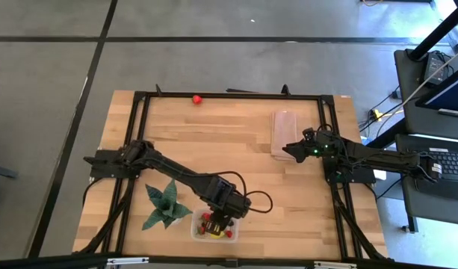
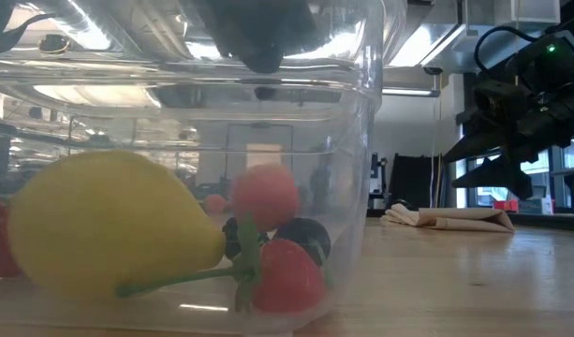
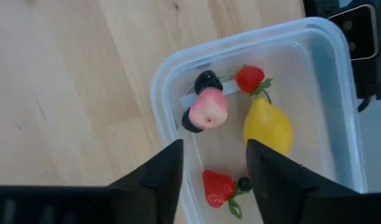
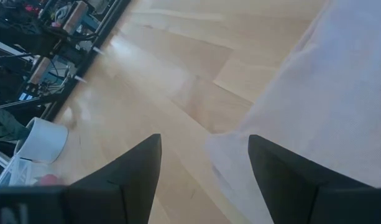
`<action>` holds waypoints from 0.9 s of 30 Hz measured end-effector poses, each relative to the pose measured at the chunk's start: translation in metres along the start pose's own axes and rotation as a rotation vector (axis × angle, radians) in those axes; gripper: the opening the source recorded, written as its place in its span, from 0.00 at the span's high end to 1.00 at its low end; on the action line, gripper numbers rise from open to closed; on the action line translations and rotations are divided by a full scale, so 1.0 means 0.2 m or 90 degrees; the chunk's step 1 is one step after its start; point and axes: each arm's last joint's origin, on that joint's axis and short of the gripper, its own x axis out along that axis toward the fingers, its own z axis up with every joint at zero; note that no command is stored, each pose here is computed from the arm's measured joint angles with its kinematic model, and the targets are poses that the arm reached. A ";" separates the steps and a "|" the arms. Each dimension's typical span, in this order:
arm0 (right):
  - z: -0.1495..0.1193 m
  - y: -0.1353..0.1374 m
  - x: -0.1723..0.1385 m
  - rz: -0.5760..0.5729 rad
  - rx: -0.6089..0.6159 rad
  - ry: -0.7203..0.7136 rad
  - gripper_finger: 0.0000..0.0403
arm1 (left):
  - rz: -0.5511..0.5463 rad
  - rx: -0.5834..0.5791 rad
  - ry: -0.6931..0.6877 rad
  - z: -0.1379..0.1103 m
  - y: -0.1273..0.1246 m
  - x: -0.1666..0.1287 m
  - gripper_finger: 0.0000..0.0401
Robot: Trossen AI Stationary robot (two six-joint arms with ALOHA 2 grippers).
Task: Pick and placing Produce into tupperware
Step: Put the strawberry into the transparent bin
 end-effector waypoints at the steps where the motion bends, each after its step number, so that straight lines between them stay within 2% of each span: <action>1: 0.00 0.00 0.00 0.000 0.000 0.000 0.40 | -0.005 -0.001 0.000 0.00 0.00 0.00 0.56; 7: 0.00 0.00 0.00 0.000 0.001 0.000 0.40 | -0.008 -0.008 0.000 0.00 0.02 0.00 0.39; 12: 0.00 0.00 0.00 0.000 0.001 0.000 0.40 | 0.030 -0.027 0.023 -0.02 0.08 -0.02 0.30; 16: 0.00 0.00 0.00 0.003 0.001 0.001 0.40 | 0.034 -0.049 0.057 -0.04 0.13 -0.10 0.28; 24: 0.00 0.00 0.00 0.006 0.001 0.002 0.40 | 0.049 -0.062 0.041 -0.02 0.18 -0.21 0.29; 27: 0.00 0.00 0.00 0.007 0.004 0.002 0.40 | 0.089 -0.069 0.088 -0.06 0.29 -0.26 0.29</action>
